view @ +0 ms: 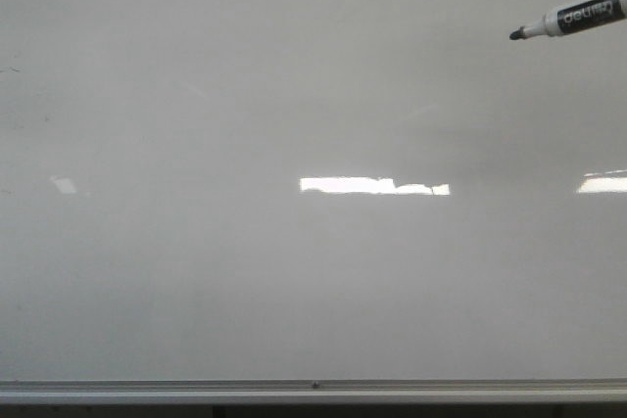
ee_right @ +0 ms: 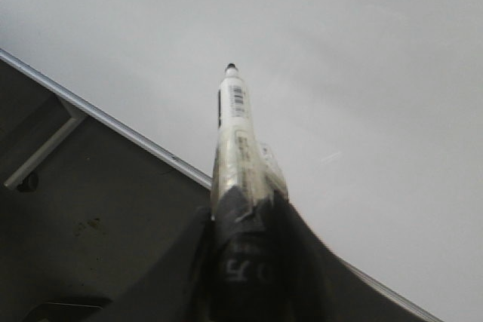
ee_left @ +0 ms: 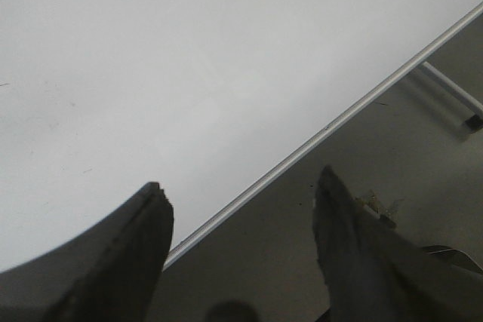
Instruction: Write number 2 on whiteboard
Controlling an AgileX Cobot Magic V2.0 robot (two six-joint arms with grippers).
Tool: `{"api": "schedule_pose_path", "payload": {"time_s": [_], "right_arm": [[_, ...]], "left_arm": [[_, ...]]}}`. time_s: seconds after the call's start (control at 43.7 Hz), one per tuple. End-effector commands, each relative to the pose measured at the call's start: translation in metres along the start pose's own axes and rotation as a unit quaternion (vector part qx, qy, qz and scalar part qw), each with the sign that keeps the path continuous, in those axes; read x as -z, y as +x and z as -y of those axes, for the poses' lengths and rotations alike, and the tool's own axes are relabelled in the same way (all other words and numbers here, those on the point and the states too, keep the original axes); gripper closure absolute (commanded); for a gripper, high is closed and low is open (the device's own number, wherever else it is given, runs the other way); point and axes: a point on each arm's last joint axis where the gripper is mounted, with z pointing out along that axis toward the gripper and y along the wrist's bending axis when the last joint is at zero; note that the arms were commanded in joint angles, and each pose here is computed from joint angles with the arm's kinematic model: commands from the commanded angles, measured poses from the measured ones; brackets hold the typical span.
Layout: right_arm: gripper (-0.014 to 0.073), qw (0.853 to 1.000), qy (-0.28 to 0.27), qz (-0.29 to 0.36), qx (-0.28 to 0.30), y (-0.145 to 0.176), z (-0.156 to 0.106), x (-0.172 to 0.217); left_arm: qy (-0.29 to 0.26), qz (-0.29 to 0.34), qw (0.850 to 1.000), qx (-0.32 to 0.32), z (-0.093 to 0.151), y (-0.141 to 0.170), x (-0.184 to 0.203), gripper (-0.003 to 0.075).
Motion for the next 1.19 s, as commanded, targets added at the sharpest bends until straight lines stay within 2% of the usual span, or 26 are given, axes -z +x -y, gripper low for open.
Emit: {"api": "schedule_pose_path", "payload": {"time_s": [0.0,0.274,0.594,0.892,1.166], "right_arm": [[0.0659,0.998,0.017,0.060,-0.008,-0.010,0.003,0.000],[0.0663,0.984,0.065,0.163,-0.017,-0.024,0.016,-0.010],[0.0663,0.983,0.122,0.129,-0.041,-0.036,0.048,-0.052],[0.0663,0.984,0.130,0.119,-0.026,-0.059,0.061,-0.082],[0.0663,0.984,0.137,0.111,-0.017,-0.067,0.070,-0.105]], "left_arm": [[-0.010,0.050,0.999,0.011,-0.001,-0.011,0.008,0.0311],[-0.013,0.056,0.998,0.011,-0.001,-0.012,0.008,0.0311],[-0.013,0.056,0.998,0.011,-0.001,-0.012,0.008,0.0311],[-0.013,0.058,0.998,0.011,-0.001,-0.013,0.008,0.0311],[-0.014,0.058,0.998,0.011,-0.002,-0.013,0.008,0.0311]]}}
